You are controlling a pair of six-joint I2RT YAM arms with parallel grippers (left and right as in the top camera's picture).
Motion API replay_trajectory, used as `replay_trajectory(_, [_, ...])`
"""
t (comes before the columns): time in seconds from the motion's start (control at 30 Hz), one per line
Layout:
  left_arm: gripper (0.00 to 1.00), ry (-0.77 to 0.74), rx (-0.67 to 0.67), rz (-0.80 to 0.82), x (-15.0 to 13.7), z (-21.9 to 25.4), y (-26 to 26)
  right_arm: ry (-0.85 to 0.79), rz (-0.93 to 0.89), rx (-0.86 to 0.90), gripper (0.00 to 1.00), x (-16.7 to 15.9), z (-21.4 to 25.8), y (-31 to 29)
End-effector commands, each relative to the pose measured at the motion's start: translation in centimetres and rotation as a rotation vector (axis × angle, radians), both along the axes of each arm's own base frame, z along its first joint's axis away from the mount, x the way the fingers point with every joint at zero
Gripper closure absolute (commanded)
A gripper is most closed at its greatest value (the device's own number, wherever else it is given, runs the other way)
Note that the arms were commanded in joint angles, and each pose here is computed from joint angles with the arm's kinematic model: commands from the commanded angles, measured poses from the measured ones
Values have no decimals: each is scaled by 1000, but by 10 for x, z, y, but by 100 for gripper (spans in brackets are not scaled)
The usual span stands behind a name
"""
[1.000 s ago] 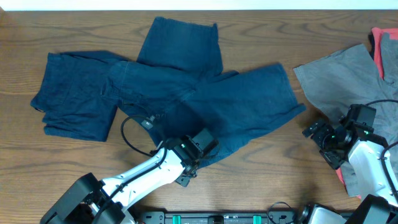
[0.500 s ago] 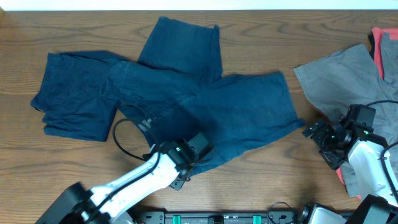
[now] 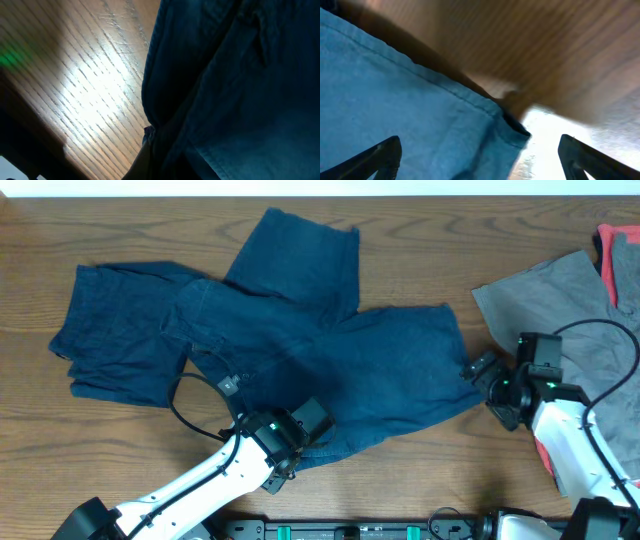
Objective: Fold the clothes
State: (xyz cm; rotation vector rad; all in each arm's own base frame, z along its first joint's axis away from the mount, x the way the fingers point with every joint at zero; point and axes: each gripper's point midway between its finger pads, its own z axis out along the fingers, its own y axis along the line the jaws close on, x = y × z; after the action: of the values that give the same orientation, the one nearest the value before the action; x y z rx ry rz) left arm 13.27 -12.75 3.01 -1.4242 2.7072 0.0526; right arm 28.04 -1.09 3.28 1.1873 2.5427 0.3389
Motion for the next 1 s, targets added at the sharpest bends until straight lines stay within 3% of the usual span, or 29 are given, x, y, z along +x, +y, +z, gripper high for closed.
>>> replay_trajectory(0.0, [94,7,11,-13,-3,-1,3,54,-65,-7,4,-6,-13,2])
replay_trajectory(0.2, [94,7,11,-13,-3,-1,3,149,-96,5,6,-16,-36,6])
replay_trajectory(0.3, [94,8,11,-14,-3,-1,3,160,-122,11,13,-12,-45,5])
replay_trajectory(0.33, [94,8,11,-14,-3,-1,3,161,-122,11,21,-11,-48,5])
replay_trajectory(0.4, [94,8,11,-17,-3,-1,3,173,-120,18,44,-11,-53,7])
replay_trajectory(0.47, [94,8,11,-17,-3,-1,3,186,-117,20,76,-13,-56,7])
replay_trajectory(0.5, [94,8,11,-17,-3,-1,3,189,-100,15,99,-14,-56,7])
replay_trajectory(0.63, [94,0,6,-120,-1,2,2,155,118,-5,99,-13,-51,15])
replay_trajectory(0.97, [94,-155,74,-304,7,51,32,19,101,-118,99,-13,16,-12])
